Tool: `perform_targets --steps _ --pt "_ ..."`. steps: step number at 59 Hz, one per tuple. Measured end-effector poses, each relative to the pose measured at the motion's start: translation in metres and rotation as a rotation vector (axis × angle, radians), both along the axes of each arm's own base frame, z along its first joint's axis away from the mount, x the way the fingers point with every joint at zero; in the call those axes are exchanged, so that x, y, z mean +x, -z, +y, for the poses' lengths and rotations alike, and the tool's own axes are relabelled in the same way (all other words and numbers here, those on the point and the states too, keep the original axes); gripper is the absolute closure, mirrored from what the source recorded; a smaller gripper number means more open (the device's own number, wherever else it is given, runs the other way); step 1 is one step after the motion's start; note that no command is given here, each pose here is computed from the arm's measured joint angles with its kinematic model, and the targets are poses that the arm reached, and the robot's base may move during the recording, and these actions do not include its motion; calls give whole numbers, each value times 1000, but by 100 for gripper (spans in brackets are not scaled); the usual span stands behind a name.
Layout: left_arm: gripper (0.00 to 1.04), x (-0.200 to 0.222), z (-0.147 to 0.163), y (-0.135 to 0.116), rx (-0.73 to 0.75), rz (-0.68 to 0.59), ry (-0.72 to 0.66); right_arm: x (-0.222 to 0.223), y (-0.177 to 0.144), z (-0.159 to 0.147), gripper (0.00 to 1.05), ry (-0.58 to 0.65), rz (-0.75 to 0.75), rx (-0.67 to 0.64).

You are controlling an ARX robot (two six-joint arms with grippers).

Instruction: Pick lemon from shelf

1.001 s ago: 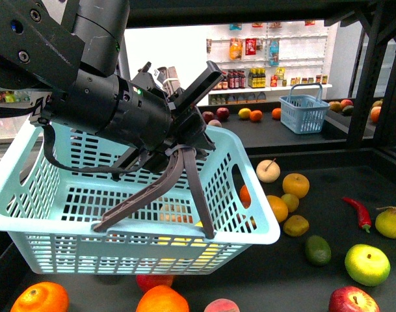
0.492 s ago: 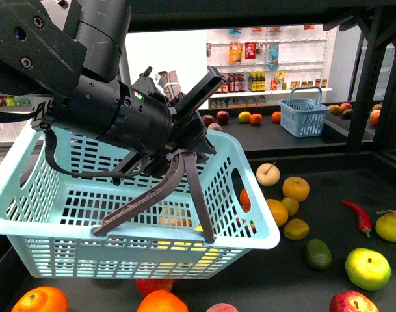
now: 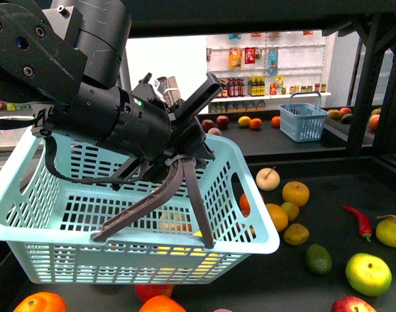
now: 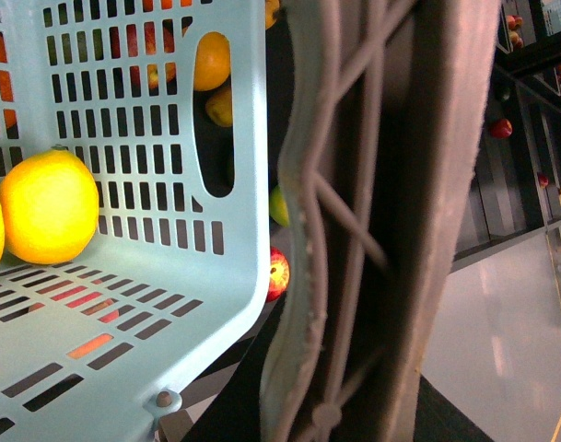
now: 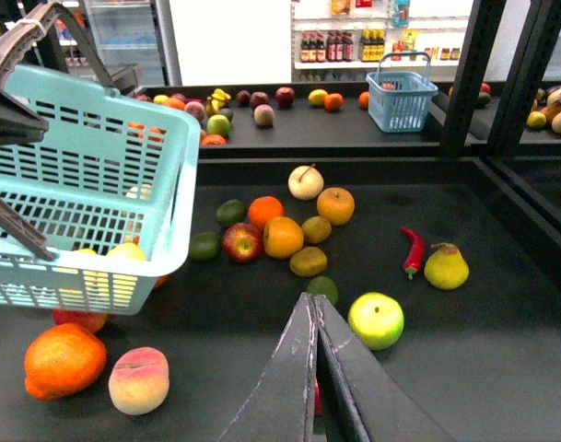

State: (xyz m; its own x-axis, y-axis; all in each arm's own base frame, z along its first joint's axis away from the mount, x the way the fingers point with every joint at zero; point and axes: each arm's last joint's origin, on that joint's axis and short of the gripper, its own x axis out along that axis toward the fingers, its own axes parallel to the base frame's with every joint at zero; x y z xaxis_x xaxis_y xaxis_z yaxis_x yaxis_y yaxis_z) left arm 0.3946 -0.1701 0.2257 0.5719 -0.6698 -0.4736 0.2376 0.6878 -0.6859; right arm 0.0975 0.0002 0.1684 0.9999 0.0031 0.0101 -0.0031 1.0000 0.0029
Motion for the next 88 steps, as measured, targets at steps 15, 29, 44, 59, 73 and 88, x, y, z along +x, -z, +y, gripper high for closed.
perform_targets --steps 15,29,44,59,73,88 --pt "91 0 0 0 -1 3 -1 0 0 0 102 1 -2 0" --pt "91 0 0 0 -1 2 1 0 0 0 99 1 -1 0" --pt "91 0 0 0 -1 2 1 0 0 0 54 1 -1 0" --pt "91 2 0 -2 -1 -39 -21 0 0 0 11 1 -2 0" --pt "91 11 17 -6 -38 -12 -270 0 0 0 7 1 -2 0" --pt "91 16 94 -38 -313 -149 -761 0 0 0 7 1 -2 0"
